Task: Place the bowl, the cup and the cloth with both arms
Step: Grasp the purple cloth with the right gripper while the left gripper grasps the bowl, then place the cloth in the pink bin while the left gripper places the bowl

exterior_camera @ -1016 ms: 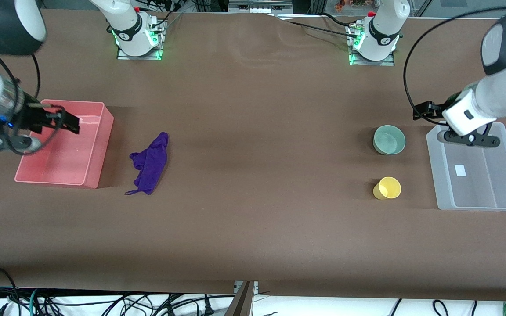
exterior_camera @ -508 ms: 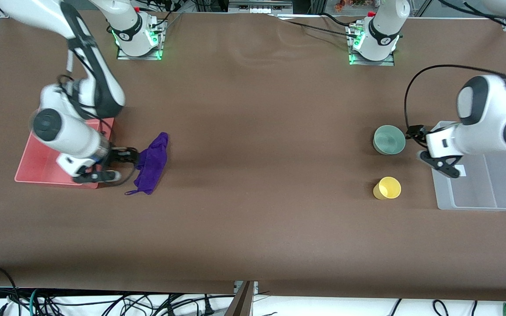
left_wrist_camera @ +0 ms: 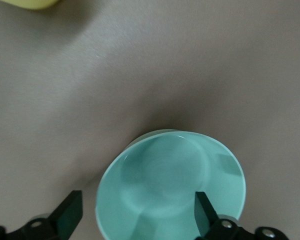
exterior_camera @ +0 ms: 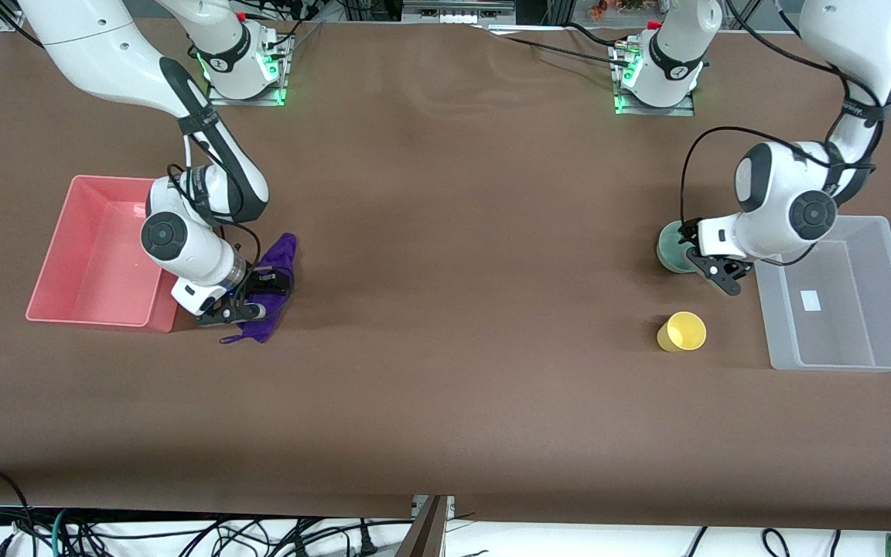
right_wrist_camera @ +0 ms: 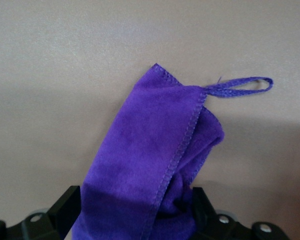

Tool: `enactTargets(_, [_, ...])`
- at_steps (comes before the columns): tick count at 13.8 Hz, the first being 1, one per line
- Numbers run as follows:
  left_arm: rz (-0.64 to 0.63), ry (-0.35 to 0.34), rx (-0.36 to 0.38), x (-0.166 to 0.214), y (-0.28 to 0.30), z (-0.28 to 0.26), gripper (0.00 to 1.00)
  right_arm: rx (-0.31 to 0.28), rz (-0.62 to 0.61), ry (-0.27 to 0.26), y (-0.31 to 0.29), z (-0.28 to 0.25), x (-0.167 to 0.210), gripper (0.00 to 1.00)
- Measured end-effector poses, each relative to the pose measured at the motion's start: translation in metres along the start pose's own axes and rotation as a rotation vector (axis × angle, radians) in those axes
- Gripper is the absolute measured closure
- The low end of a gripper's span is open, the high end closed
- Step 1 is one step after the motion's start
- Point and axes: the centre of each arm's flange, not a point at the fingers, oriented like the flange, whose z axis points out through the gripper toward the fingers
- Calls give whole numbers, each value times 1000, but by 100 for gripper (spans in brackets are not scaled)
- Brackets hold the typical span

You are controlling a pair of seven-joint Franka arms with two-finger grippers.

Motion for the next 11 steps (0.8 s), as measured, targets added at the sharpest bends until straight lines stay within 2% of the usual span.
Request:
enactTargets(1, [31, -2, 6, 1, -1, 6, 4, 1, 0, -2, 0, 3, 0, 16])
enactTargets(4, [94, 3, 15, 3, -2, 11, 39, 1, -3, 3, -1, 3, 1, 52])
enactTargets(7, [132, 22, 37, 9, -9, 0, 71, 2, -8, 11, -5, -1, 3, 83])
enactTargets(8, [154, 34, 52, 13, -14, -10, 81, 1, -8, 12, -5, -6, 7, 91])
enactTargets(9, [177, 42, 66, 16, -21, -26, 92, -3, -7, 0, -4, -17, 13, 91])
enactTargets(10, [190, 46, 73, 14, -33, -47, 98, -10, -3, -21, -2, -35, 21, 91])
enactTargets(11, [200, 41, 69, 8, -48, -72, 97, -19, 5, -49, 2, -59, 28, 91])
